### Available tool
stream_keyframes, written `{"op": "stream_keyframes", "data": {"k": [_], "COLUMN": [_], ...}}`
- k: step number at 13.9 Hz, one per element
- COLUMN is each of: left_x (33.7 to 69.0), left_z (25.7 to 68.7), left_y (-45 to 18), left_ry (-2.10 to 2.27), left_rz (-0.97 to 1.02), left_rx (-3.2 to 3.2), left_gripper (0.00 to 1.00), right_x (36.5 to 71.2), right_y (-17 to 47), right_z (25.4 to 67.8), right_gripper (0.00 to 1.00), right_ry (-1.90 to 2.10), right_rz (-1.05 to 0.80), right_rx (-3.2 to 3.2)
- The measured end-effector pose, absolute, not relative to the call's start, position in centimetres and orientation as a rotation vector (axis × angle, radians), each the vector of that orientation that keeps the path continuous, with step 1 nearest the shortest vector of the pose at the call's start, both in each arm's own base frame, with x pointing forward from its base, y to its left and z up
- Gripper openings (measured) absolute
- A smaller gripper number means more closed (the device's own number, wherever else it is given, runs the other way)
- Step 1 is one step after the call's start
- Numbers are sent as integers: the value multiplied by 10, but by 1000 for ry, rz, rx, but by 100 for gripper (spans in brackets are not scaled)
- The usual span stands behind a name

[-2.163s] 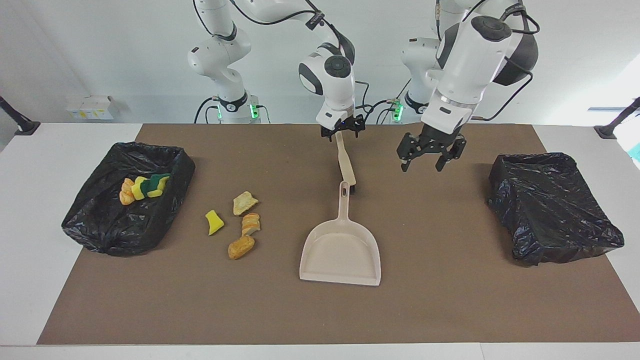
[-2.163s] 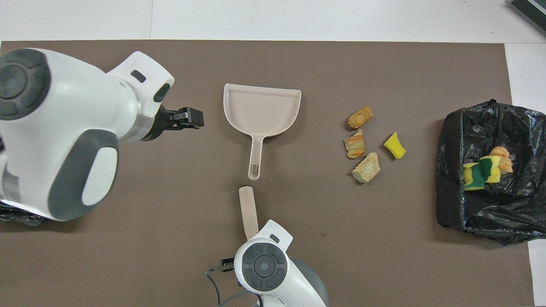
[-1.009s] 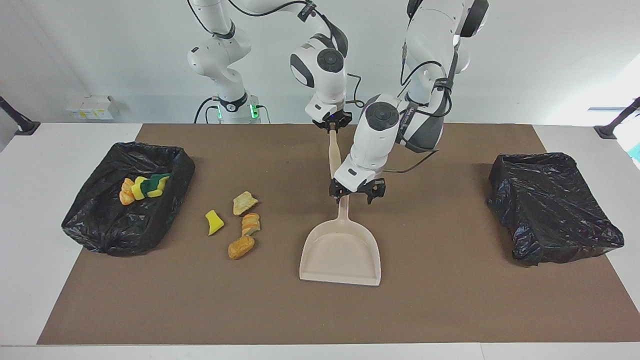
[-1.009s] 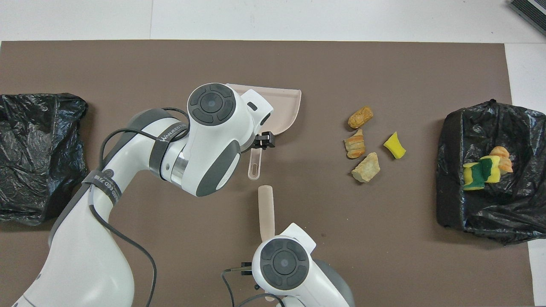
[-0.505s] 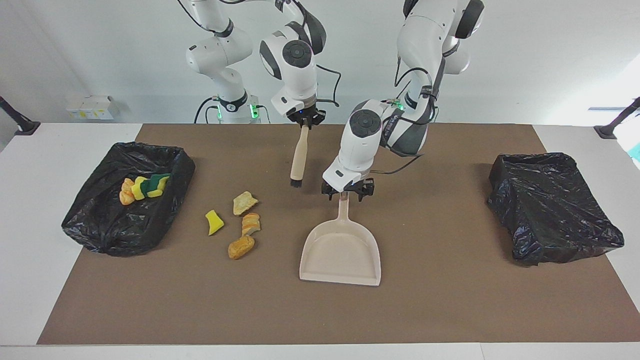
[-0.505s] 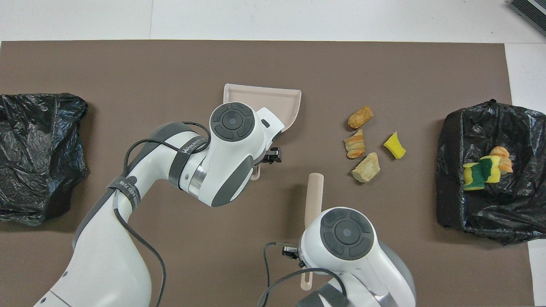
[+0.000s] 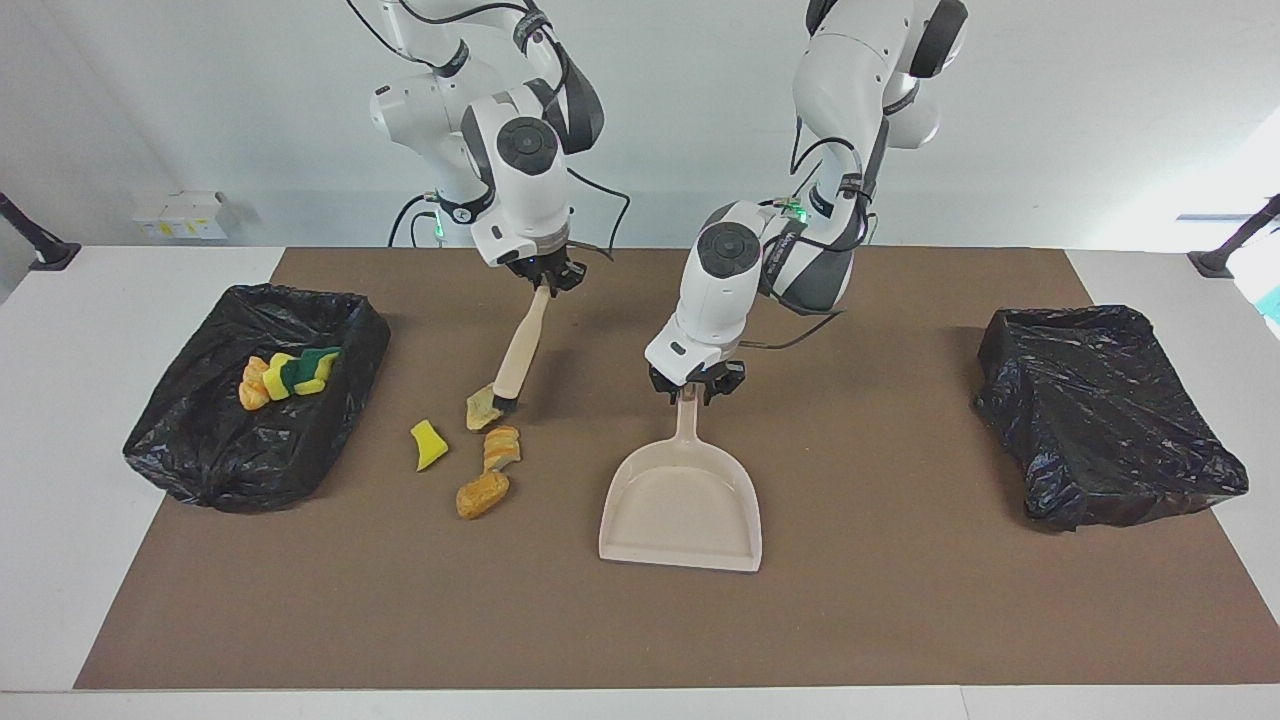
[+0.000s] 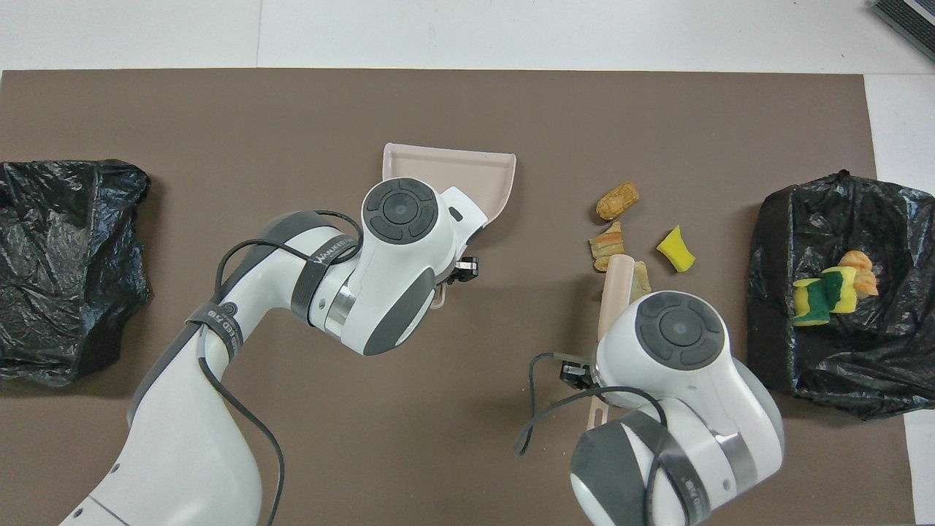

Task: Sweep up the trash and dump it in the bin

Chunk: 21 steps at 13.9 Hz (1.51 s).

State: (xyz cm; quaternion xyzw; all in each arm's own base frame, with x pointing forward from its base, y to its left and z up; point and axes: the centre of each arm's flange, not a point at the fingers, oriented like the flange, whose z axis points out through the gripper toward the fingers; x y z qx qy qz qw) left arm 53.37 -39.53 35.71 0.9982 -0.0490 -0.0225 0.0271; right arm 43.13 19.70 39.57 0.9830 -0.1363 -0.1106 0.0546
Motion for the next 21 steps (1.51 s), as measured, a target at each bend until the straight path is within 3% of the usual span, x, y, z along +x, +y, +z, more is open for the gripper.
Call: {"op": "stream_keyframes", "data": {"k": [1, 5, 10, 14, 21], "left_x": [534, 540, 563, 576, 576], "left_z": [357, 369, 428, 457, 426], "left_y": [-395, -378, -293, -240, -197], "left_ry": [-203, -522, -859, -1239, -1858], "left_rz": [-57, -52, -112, -102, -182], "left_rx": [3093, 3090, 3051, 2987, 2628], "left_gripper": [32, 32, 32, 32, 32], "right_x": [439, 474, 497, 503, 499], "right_y": [180, 95, 13, 0, 82], "right_z": [393, 383, 367, 341, 331], "right_gripper": [26, 26, 26, 26, 26], "right_ry": [-375, -188, 9, 100, 284], "right_rz": [-330, -296, -257, -289, -319], "right_rx": [2977, 3001, 3050, 3059, 3089]}}
